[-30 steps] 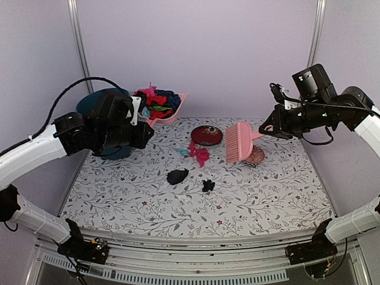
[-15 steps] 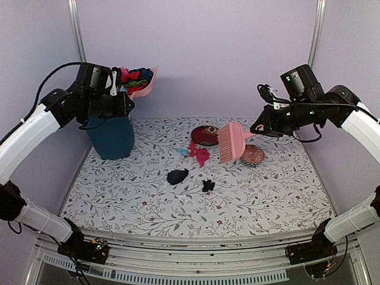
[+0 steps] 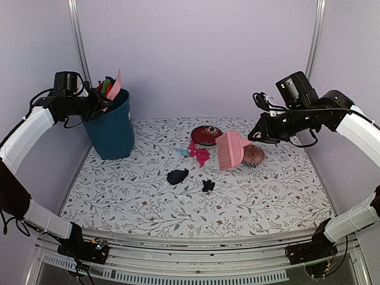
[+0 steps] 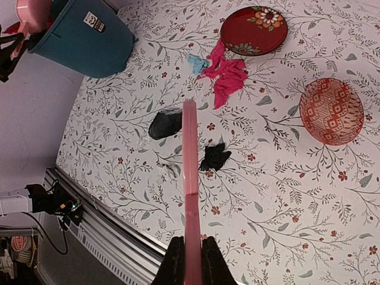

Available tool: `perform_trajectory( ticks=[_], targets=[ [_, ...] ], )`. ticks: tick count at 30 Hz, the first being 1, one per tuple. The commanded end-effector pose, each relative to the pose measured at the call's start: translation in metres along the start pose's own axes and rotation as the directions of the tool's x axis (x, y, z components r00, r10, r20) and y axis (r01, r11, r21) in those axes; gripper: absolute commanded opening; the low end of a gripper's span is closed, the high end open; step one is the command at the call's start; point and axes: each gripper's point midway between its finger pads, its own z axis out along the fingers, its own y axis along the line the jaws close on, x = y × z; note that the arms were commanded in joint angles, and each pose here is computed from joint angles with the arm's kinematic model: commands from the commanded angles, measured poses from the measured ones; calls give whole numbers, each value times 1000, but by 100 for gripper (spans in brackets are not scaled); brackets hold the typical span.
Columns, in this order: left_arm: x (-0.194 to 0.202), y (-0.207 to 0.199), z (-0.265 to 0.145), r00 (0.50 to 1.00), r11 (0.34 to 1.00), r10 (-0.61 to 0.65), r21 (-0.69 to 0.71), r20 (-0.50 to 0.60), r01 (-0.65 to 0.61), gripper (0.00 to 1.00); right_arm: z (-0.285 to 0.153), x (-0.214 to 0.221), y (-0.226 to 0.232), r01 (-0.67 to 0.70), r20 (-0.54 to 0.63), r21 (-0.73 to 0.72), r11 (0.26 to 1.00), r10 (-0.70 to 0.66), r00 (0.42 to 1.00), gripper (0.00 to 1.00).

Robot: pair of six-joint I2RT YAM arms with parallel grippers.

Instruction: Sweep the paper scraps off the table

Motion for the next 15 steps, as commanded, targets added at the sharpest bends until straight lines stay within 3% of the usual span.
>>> perform_trajectory(
  ticks=[1,15],
  targets=[
    [3,-19,7,974,954,-187,213,-126,211,3,-8,-5,2,-5,40,-27,1000,6,999,1],
    [-6,-10,8,913,859,-365,312,-184,406,3,-11,-1,-2,-28,45,-20,999,28,999,1]
  ],
)
